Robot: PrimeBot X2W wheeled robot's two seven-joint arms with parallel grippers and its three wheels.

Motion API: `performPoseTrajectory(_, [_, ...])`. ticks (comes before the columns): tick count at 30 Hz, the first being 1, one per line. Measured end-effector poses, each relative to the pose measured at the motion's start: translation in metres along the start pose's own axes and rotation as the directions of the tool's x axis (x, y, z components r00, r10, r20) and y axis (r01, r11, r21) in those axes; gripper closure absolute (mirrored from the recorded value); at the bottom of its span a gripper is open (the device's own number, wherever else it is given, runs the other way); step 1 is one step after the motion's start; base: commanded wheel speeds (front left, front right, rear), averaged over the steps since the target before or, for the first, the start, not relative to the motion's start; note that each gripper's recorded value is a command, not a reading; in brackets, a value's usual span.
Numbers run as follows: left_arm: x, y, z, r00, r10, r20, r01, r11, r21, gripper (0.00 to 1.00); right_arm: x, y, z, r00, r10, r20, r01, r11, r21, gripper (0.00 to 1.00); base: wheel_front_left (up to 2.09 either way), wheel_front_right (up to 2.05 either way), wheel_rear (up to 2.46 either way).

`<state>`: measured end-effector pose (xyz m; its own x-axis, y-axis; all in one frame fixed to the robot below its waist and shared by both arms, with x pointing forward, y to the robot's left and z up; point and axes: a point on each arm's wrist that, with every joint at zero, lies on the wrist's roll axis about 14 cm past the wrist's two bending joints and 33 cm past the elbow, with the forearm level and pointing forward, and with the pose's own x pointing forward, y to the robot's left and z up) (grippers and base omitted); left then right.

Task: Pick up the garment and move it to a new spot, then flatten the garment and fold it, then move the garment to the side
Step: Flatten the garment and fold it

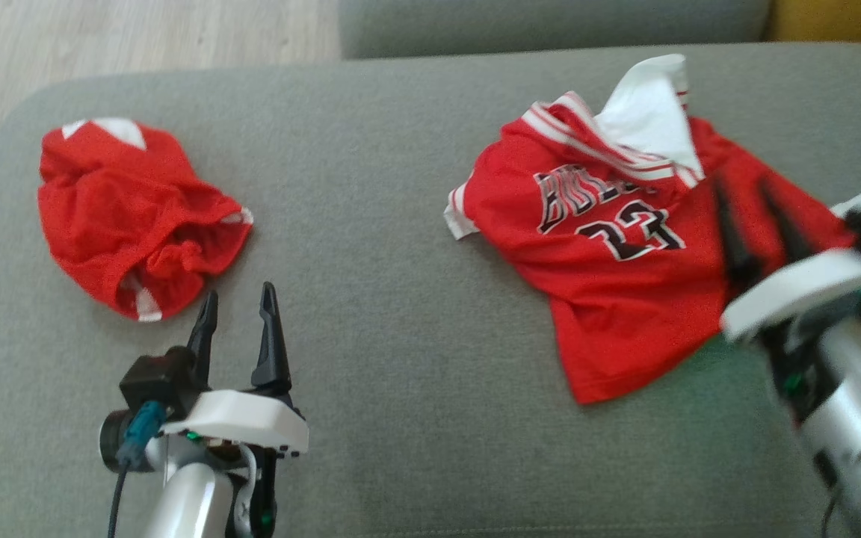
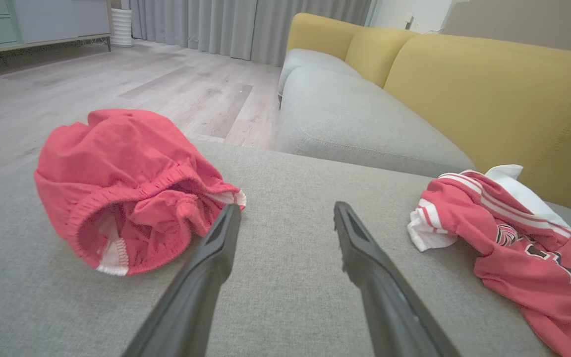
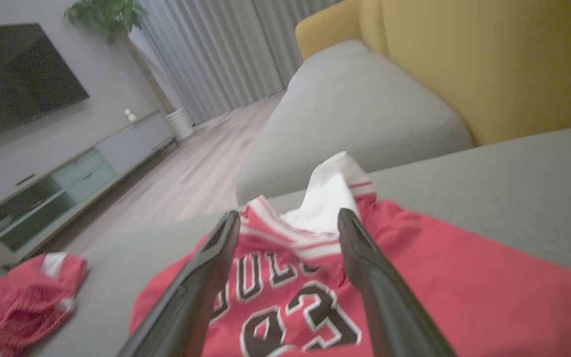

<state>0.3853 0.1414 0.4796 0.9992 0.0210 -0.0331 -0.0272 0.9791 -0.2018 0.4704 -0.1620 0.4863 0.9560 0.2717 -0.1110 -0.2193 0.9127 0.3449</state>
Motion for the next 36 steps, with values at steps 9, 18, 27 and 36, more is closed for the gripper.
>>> performPoseTrajectory(9, [-0.002,-0.005,0.010,0.999,-0.025,0.032,0.025,1.000,0.000,0.00,-0.042,0.041,-0.089,0.914,0.111,-0.391,-0.145,0.988,-0.060,0.00,0.00,0.00,0.00])
performPoseTrajectory(18, [-0.008,0.013,0.007,0.999,0.033,0.022,-0.033,0.999,0.005,0.00,-0.056,0.083,-0.147,0.739,0.163,-0.654,-0.280,0.957,-0.077,0.00,0.00,0.00,0.00])
performPoseTrajectory(27, [-0.011,0.019,0.007,0.998,0.053,0.021,-0.053,0.999,0.006,0.00,-0.068,0.075,-0.165,0.660,0.085,-0.746,-0.264,0.957,-0.125,0.25,0.00,0.00,0.00])
performPoseTrajectory(36, [-0.005,0.007,0.007,1.000,0.016,0.020,-0.017,1.000,0.004,0.00,-0.079,0.056,-0.154,0.687,0.009,-0.726,-0.220,0.956,-0.196,1.00,0.00,0.00,0.00])
